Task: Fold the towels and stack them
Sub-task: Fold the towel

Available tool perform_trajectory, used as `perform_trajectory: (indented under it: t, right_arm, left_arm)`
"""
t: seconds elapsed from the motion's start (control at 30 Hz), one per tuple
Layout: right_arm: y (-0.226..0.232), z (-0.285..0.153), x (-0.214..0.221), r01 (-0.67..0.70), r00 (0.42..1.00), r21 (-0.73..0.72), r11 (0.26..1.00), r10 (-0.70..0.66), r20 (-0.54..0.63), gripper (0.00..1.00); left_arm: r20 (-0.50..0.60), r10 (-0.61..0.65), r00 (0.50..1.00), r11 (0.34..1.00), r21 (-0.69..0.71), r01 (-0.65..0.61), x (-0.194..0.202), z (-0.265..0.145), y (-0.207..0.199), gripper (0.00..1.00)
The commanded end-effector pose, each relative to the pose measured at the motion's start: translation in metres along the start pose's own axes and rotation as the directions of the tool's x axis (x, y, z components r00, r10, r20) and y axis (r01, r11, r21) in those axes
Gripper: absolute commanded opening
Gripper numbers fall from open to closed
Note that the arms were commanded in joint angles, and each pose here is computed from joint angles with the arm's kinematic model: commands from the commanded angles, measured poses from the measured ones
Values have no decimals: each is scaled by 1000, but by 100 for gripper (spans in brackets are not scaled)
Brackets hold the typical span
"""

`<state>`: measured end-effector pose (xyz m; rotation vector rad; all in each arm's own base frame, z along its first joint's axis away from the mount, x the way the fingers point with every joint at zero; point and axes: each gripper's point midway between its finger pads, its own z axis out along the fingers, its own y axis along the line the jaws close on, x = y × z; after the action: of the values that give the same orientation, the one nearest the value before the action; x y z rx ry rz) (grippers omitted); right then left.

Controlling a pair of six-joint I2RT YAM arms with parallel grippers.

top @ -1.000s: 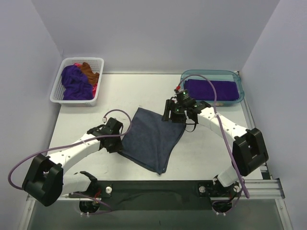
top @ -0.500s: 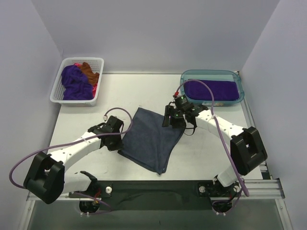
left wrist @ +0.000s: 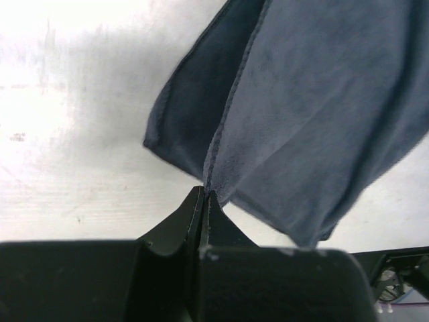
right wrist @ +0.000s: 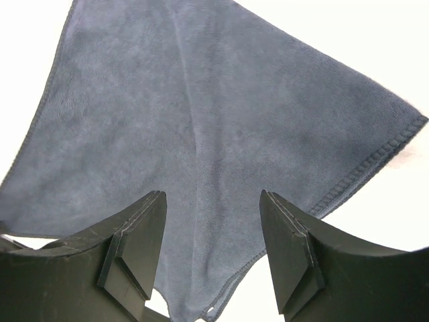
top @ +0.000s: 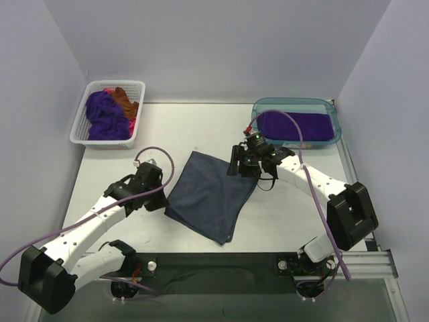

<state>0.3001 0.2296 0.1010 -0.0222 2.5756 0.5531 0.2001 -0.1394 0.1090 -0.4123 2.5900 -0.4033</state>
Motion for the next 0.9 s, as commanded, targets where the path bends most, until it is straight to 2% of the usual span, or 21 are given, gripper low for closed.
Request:
perform_trajectory:
  t: [0.0, 0.17, 0.23, 0.33, 0.37, 0.43, 0.47, 0.5, 0.6, 0.67, 0.7, 0.83, 0.87]
  right_arm:
    - [-11, -5, -2, 4, 1000, 29, 1000, -5, 28, 57]
    - [-26, -4, -1, -25, 999, 64, 998, 23, 35, 57]
    - [-39, -5, -2, -46, 998, 95, 994, 42, 48, 57]
    - [-53, -6, -4, -76, 996, 121, 990, 69, 56, 57]
    - [-62, -5, -5, -90, 995, 133, 987, 83, 57, 57]
    - [-68, -5, -7, -84, 996, 128, 988, 78, 48, 56]
    - [-74, -4, -9, -90, 995, 135, 987, 84, 47, 55]
    - [-77, -3, -11, -69, 997, 137, 988, 64, 41, 54]
    - [-85, 3, -15, -47, 999, 147, 988, 44, 22, 50]
    - [-88, 11, -14, -38, 999, 154, 987, 38, 1, 48]
    - [-88, 13, -16, -33, 999, 156, 987, 34, -3, 44]
    - [-97, 27, -15, -10, 999, 191, 982, 17, -37, 43]
    - [-98, 29, -16, -4, 999, 194, 981, 12, -40, 43]
  left_arm:
    - [-90, -40, 995, 998, -54, 35, 28, 12, 19, 0]
    - [-120, -54, 991, 993, -110, 41, 45, 24, 39, 3]
    - [-119, -62, 991, 991, -125, 47, 48, 26, 44, 8]
    - [-108, -54, 993, 989, -142, 39, 49, 27, 51, 29]
    - [-92, -38, 995, 992, -126, 26, 44, 24, 48, 46]
    - [-60, -20, 998, 992, -128, 12, 35, 19, 47, 64]
    - [-42, 5, 999, 992, -123, -10, 28, 15, 44, 76]
    - [-7, 20, 1000, 994, -110, -20, 15, 8, 37, 82]
    - [94, 106, 990, 989, -117, -94, -26, 0, 21, 90]
    - [90, 185, 979, 974, -147, -170, -42, 8, 18, 90]
    - [116, 200, 973, 974, -131, -185, -56, 11, 8, 90]
    - [155, 274, 949, 961, -65, -267, -105, 30, -31, 88]
    - [122, 284, 951, 958, -74, -277, -109, 47, -33, 87]
